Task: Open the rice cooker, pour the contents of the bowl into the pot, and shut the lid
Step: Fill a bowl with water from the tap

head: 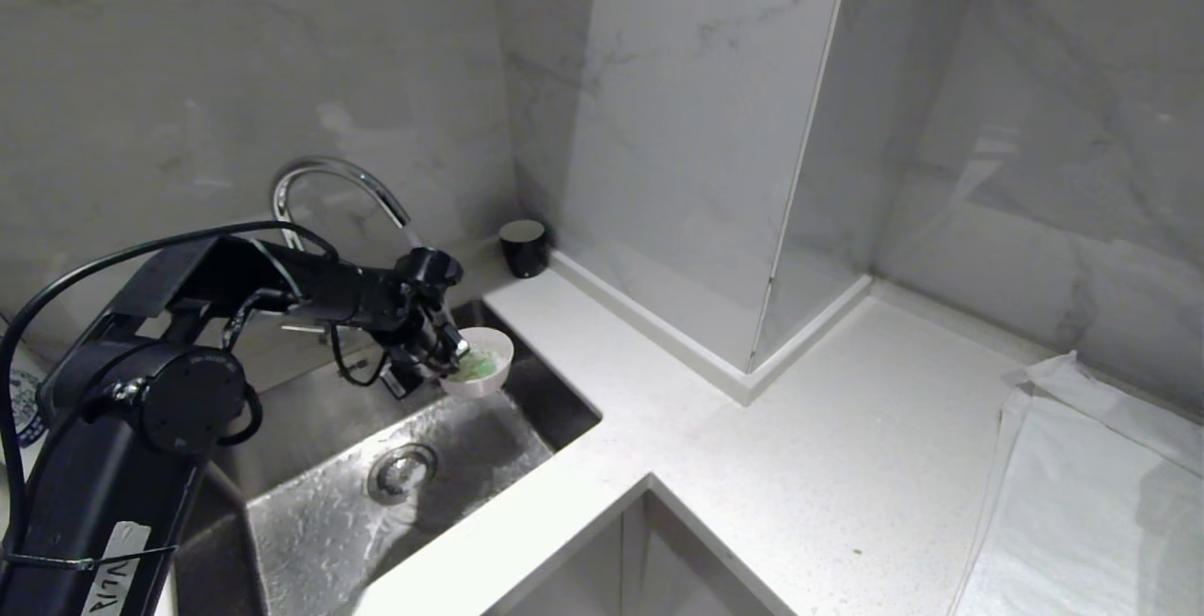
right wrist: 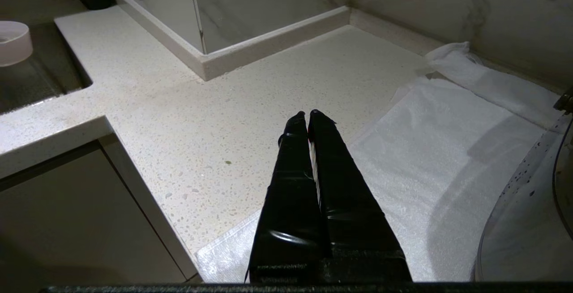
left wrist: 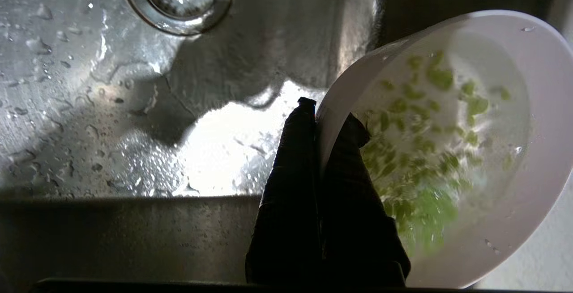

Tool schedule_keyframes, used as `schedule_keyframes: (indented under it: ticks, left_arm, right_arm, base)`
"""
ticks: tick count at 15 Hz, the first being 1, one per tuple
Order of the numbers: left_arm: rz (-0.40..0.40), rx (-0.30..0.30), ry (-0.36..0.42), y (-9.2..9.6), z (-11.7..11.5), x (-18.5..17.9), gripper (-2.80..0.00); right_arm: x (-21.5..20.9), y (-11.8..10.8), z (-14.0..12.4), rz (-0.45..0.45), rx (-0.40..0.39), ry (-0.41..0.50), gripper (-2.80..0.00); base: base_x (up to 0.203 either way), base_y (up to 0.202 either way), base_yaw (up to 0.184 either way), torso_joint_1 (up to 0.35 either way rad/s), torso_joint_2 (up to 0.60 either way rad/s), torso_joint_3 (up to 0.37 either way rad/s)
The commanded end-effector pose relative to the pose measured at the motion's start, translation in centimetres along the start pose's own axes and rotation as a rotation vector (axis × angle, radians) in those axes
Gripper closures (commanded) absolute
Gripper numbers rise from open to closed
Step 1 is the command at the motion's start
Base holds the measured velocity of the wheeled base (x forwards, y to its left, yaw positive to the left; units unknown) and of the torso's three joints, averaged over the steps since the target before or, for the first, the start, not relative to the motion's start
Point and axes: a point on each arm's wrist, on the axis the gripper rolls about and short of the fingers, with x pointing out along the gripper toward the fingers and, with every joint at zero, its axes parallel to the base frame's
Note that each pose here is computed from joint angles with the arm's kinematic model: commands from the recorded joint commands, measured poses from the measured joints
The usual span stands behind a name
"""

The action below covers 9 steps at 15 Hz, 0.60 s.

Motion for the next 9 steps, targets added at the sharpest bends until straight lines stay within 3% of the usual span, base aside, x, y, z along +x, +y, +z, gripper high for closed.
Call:
schedule_keyframes:
  ticks: [1,9]
  left_arm:
    - [-0.029,0.041,0.013,-1.6,-1.8,-1.2,0.00]
    - [-0.112,0.205,0.074,-7.0,-8.2,-4.1,0.00]
  right_arm:
    - [0.0,0.0,-0.1,0.001,0.000,0.002,0.00]
    - [0.0,0.0,-0.1,0.001,0.002,0.002,0.00]
  base:
    - [0.000,0.000,0.000,0.000,0.00,0.000]
    - [0.000,0.000,0.000,0.000,0.00,0.000]
